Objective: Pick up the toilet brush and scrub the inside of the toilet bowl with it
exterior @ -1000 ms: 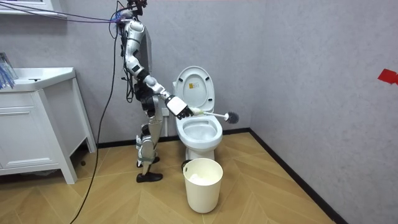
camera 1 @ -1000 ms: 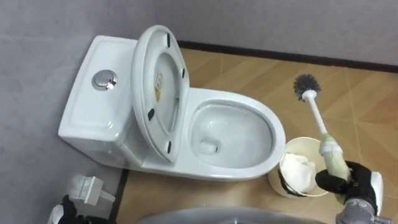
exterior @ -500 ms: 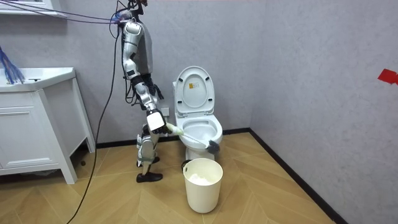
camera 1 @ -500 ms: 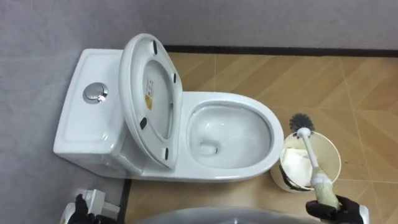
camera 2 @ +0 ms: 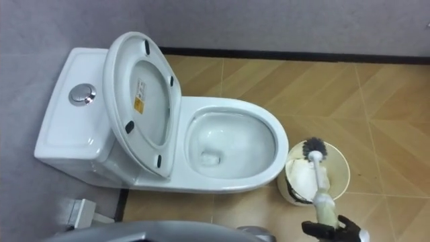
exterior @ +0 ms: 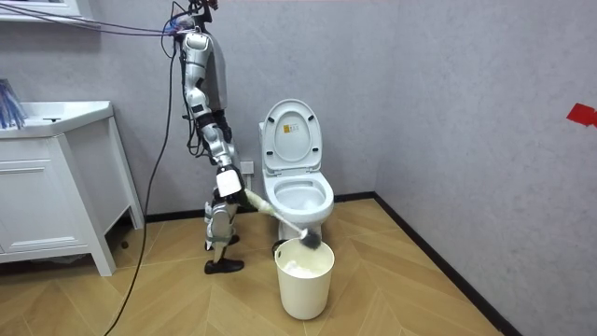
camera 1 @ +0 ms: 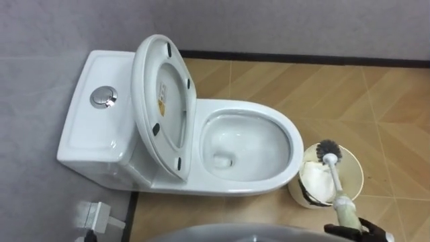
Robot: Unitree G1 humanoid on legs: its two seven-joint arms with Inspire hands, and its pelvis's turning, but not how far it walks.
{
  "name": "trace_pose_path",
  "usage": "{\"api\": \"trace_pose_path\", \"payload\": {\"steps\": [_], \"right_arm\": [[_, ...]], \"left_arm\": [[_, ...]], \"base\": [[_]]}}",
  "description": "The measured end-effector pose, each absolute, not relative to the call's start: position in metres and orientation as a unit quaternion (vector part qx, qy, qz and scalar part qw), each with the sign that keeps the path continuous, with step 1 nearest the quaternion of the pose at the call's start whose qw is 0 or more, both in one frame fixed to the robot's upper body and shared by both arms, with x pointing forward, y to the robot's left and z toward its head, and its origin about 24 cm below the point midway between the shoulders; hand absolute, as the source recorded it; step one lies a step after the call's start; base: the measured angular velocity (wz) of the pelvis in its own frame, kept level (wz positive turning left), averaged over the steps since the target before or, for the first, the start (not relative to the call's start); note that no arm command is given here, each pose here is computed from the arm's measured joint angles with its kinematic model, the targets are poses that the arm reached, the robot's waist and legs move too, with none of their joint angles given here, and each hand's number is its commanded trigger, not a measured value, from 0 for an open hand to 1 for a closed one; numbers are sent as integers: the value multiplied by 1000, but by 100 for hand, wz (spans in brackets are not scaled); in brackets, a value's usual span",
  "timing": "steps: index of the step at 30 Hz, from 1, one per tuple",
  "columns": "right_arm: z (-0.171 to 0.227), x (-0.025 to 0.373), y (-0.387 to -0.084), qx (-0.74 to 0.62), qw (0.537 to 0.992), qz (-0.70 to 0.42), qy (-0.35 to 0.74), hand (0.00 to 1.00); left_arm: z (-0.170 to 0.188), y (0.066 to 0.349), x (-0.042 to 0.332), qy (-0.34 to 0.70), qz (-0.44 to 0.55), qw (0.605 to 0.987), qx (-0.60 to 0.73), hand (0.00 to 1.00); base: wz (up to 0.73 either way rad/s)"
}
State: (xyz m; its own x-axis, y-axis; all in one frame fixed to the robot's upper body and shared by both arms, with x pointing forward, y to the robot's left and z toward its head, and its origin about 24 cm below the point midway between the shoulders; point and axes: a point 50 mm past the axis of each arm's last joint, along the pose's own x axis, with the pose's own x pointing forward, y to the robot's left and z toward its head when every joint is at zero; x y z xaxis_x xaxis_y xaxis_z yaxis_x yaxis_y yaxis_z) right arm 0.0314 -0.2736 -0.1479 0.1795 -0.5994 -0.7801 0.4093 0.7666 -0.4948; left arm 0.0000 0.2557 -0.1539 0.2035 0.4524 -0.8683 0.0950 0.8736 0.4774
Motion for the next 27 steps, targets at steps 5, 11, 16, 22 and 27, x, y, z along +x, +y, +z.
{"api": "trace_pose_path", "payload": {"steps": [5, 11, 16, 22, 27], "right_arm": [[-147, 32, -277, -66, 759, -354, 542, 0], [-146, 29, -281, -47, 751, -379, 539, 0], [-147, 27, -280, -50, 743, -383, 547, 0], [-148, 24, -280, -51, 741, -383, 550, 0], [-148, 22, -280, -49, 741, -379, 552, 0]], "left_arm": [[-154, 256, 0, 620, 109, 742, 233, 0], [-154, 256, -2, 621, 107, 740, 235, 0], [-154, 256, -2, 621, 107, 740, 235, 0], [-154, 255, -3, 625, 107, 737, 234, 0], [-154, 255, -3, 624, 107, 738, 233, 0]], "base": [[0], [0], [0], [0], [0]]}}
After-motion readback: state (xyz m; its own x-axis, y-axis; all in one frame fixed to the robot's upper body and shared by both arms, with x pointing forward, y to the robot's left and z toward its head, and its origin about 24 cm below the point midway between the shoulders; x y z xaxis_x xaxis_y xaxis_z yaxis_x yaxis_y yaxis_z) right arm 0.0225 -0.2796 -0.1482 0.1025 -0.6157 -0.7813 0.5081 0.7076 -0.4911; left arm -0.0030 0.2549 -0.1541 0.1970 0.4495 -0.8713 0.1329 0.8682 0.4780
